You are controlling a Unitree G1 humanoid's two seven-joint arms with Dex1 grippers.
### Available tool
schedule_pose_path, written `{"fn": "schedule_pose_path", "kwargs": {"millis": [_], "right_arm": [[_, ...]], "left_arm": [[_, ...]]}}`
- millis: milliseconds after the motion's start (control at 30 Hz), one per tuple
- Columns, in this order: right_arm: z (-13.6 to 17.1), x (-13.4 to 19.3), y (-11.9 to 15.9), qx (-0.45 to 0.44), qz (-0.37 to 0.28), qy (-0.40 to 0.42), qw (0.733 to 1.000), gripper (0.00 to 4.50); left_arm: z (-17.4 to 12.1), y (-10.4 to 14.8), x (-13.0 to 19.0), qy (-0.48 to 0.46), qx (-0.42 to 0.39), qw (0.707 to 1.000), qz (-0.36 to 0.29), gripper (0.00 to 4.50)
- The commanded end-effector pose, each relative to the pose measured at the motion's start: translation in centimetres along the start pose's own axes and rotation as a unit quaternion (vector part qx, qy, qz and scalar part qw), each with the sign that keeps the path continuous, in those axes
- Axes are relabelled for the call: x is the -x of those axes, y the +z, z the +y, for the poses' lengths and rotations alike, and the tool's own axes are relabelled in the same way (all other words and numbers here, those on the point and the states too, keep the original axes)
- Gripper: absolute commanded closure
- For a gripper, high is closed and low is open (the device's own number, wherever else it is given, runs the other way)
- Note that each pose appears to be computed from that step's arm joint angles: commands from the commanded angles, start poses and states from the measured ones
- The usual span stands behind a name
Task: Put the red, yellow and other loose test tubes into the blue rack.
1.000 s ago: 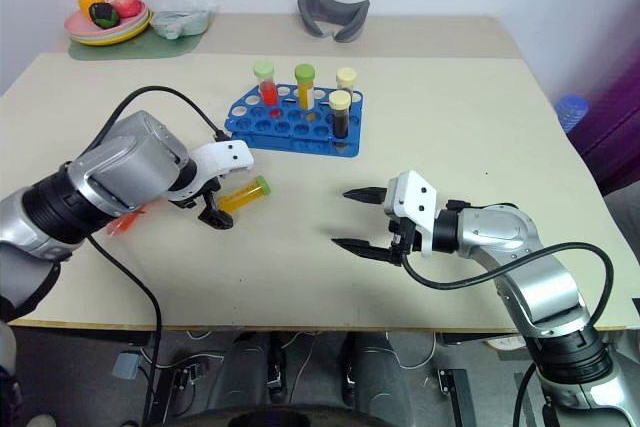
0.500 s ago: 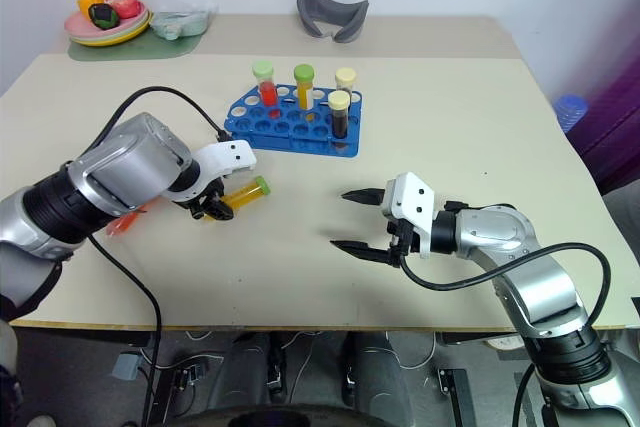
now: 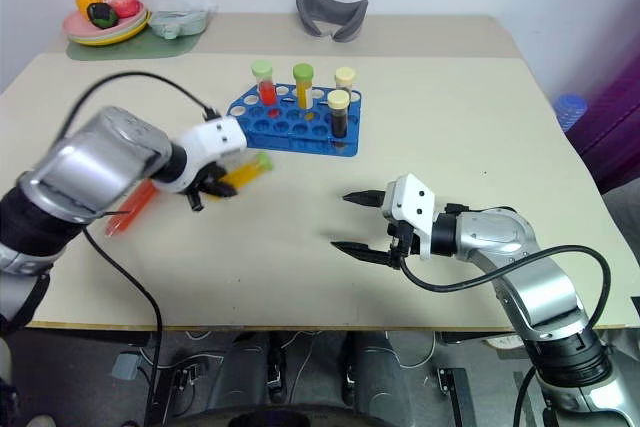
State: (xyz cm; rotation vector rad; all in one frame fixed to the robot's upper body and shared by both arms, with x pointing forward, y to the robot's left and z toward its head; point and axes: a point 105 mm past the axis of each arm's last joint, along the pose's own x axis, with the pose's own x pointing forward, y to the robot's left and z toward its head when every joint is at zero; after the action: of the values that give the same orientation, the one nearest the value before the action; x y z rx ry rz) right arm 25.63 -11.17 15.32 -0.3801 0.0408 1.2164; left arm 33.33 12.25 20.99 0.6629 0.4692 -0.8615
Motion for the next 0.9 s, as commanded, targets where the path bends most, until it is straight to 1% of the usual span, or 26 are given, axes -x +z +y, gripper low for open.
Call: {"fn": "schedule_pose_path", "kwargs": {"millis": [33, 100, 167, 233, 267, 333, 400, 467, 533, 600, 700, 900], "right_arm": [[-0.2, 0.2, 1.4, 0.018, -0.023, -0.018, 0.999, 0.73], [-0.4, 0.0, 1.5, 0.017, -0.028, -0.025, 0.999, 0.73], [-0.7, -0.3, 1.7, 0.015, -0.035, -0.035, 0.999, 0.73], [-1.0, -0.6, 1.9, 0.016, -0.042, -0.044, 0.998, 0.73], [-1.1, -0.8, 2.0, 0.016, -0.045, -0.049, 0.998, 0.73], [-1.5, -1.1, 2.3, 0.017, -0.050, -0.056, 0.997, 0.73], [-1.8, -1.2, 2.6, 0.018, -0.055, -0.060, 0.997, 0.73], [-1.9, -1.2, 2.7, 0.019, -0.056, -0.061, 0.996, 0.73], [-2.1, -1.1, 2.8, 0.021, -0.055, -0.062, 0.996, 0.73], [-2.5, -1.0, 3.0, 0.023, -0.056, -0.069, 0.996, 0.73], [-2.9, -0.8, 3.2, 0.025, -0.057, -0.078, 0.995, 0.73], [-2.9, -0.6, 3.3, 0.025, -0.056, -0.087, 0.994, 0.73]], "left_arm": [[3.0, 4.3, 3.8, 0.119, 0.027, 0.972, -0.200, 3.69], [3.8, 4.0, 4.0, 0.165, 0.055, 0.956, -0.238, 3.69], [4.4, 3.6, 3.9, 0.224, 0.086, 0.927, -0.288, 3.69], [4.2, 3.3, 3.0, 0.248, 0.118, 0.905, -0.326, 3.69], [3.9, 3.3, 2.3, 0.261, 0.120, 0.896, -0.339, 3.69], [2.7, 3.6, -0.6, 0.285, 0.109, 0.888, -0.343, 3.69], [1.7, 4.0, -3.0, 0.301, 0.084, 0.888, -0.336, 3.69], [1.3, 4.5, -4.2, 0.311, 0.067, 0.882, -0.347, 3.69], [1.1, 5.1, -5.2, 0.308, 0.083, 0.872, -0.371, 3.69], [0.9, 5.5, -6.5, 0.304, 0.086, 0.868, -0.383, 3.69], [1.0, 5.6, -7.6, 0.310, 0.088, 0.859, -0.398, 3.69], [1.5, 6.1, -8.3, 0.320, 0.093, 0.844, -0.421, 3.69]]}}
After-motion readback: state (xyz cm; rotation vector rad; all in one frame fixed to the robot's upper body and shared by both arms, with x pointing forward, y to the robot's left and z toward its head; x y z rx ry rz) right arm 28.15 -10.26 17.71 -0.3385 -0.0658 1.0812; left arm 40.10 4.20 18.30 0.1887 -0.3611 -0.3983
